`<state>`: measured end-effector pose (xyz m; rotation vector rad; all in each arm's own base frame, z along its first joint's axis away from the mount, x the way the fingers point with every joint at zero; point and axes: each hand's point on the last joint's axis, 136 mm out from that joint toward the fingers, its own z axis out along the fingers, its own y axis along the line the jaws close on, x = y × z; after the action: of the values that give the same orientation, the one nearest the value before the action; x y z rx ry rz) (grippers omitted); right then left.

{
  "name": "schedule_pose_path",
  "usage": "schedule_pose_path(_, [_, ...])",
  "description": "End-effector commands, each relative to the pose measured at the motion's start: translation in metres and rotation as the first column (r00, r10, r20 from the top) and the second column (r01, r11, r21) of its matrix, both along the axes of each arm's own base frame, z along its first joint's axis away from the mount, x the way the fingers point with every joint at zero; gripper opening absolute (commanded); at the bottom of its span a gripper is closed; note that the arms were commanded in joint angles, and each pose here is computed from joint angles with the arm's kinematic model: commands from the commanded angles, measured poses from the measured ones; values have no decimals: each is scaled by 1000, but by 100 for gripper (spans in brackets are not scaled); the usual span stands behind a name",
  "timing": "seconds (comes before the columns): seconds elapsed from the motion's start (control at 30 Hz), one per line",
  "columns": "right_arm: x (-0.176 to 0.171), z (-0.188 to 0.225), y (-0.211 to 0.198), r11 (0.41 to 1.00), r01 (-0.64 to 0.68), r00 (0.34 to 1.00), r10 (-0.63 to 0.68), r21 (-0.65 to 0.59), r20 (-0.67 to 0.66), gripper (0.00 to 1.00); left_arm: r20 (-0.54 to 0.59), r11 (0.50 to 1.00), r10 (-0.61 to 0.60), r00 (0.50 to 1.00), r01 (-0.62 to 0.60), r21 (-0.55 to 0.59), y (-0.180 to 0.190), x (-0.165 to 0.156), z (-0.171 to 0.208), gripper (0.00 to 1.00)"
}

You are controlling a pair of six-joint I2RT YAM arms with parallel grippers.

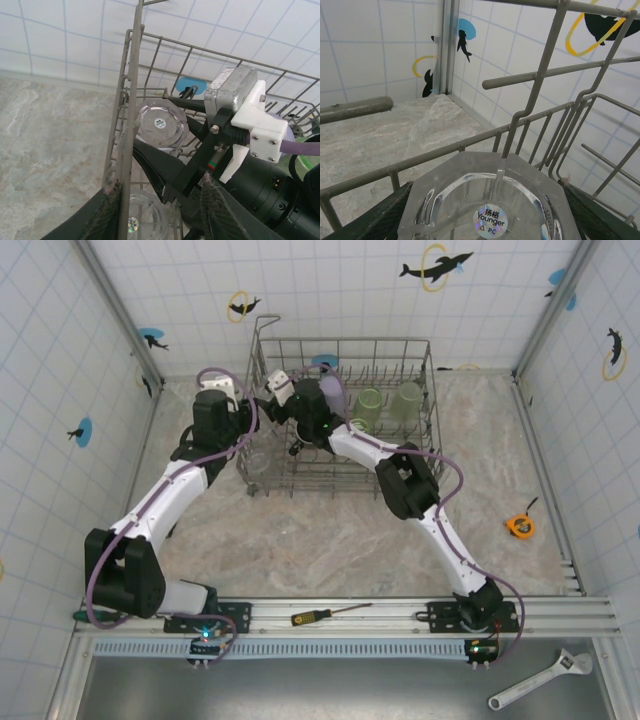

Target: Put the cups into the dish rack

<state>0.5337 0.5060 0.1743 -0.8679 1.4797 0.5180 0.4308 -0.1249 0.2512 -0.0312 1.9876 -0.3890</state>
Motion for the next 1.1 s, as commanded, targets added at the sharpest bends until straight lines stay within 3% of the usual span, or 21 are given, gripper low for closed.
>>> schedule_pose_path(0.0, [-3,19,1,1000,5,999,-5,16,33,73,-85,998,-67,994,67,2,-18,-9,-17,52])
schedule_pose_path(0.37, [-6,36,4,997,-8,998,4,75,57,87,-36,999,-31,999,32,16,-11,-3,1,73])
schedule_pose_path(0.73, [-10,38,8,997,-23,998,19,78,57,85,-19,999,-4,1000,4,44,-4,-5,7,76])
schedule_pose_path(1.07, [-19,79,7,989,-36,996,24,140,88,88,-3,998,22,1000,-22,58,2,-6,14,94])
